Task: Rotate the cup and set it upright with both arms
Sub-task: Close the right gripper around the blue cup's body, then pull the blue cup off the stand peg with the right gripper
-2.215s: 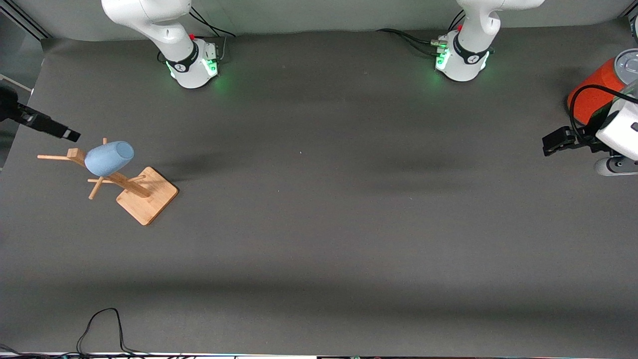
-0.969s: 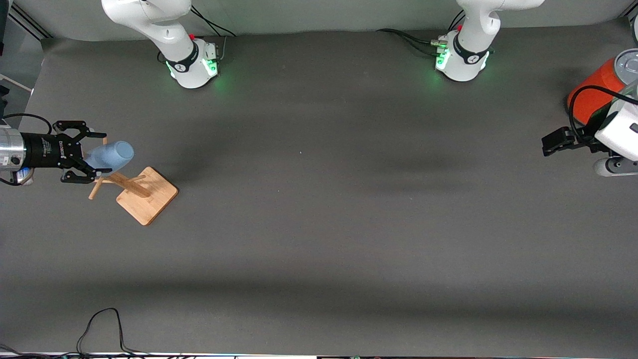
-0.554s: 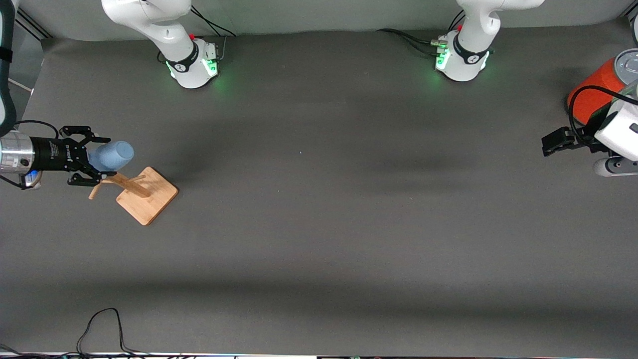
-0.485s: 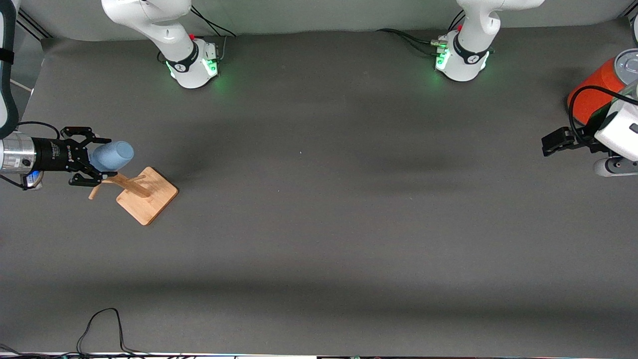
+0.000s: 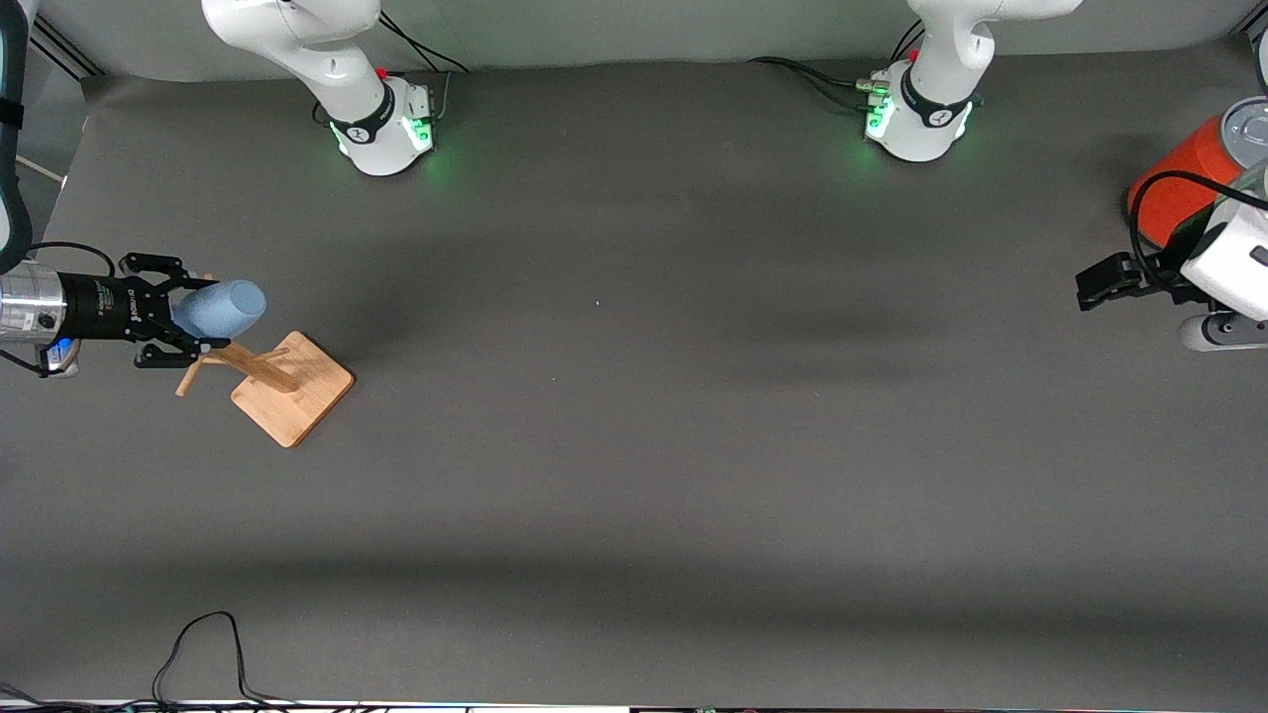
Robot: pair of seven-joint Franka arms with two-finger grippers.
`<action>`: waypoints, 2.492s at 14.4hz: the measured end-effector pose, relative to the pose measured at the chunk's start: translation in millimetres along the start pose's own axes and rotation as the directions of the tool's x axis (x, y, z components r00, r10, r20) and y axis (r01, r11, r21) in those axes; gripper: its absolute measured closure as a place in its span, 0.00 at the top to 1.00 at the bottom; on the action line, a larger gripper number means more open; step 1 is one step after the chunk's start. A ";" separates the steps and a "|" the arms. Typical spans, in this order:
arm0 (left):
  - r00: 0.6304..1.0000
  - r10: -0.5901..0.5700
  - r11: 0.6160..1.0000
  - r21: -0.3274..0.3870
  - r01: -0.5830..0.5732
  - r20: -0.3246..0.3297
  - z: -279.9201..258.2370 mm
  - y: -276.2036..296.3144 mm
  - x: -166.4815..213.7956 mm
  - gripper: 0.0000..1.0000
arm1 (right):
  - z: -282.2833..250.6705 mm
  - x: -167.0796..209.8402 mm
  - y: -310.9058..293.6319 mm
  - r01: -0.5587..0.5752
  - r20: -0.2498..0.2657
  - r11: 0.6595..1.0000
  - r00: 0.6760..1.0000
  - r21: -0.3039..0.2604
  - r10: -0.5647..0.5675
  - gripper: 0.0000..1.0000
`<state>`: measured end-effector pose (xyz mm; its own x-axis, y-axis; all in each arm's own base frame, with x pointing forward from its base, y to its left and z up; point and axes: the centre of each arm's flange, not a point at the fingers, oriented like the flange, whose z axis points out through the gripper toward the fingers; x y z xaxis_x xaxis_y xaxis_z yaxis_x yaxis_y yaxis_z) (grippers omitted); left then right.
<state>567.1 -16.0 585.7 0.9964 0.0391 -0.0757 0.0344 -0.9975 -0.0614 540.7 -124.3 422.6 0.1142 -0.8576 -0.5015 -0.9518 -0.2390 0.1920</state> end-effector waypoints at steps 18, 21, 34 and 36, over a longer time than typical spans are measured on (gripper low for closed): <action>1.000 0.000 1.000 0.000 0.000 0.001 1.1 0.2 0.6 1.00 | -61.8 -73.6 -13.6 0.104 -0.044 0.992 0.994 0.071 -0.101 0.81; 1.000 0.000 1.000 0.000 0.000 0.002 1.5 0.2 0.8 1.00 | -56.3 -101.9 -23.9 0.068 -0.014 0.995 0.998 0.078 -0.067 0.81; 1.000 0.001 1.000 0.001 -0.001 0.003 3.3 0.5 2.0 1.00 | 5.9 -295.7 -83.4 -0.028 -0.095 0.984 0.995 0.177 0.045 0.81; 1.000 0.001 1.000 0.001 -0.001 0.004 4.2 0.6 2.5 1.00 | 26.6 -334.5 -89.0 -0.017 -0.132 0.978 0.990 0.208 0.046 0.81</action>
<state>569.3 -16.3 581.3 0.9960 0.0387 -0.0800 0.0337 -0.9975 -0.0625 579.7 196.0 550.8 0.1071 -0.9204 -0.3760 -0.9921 -0.1240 0.0209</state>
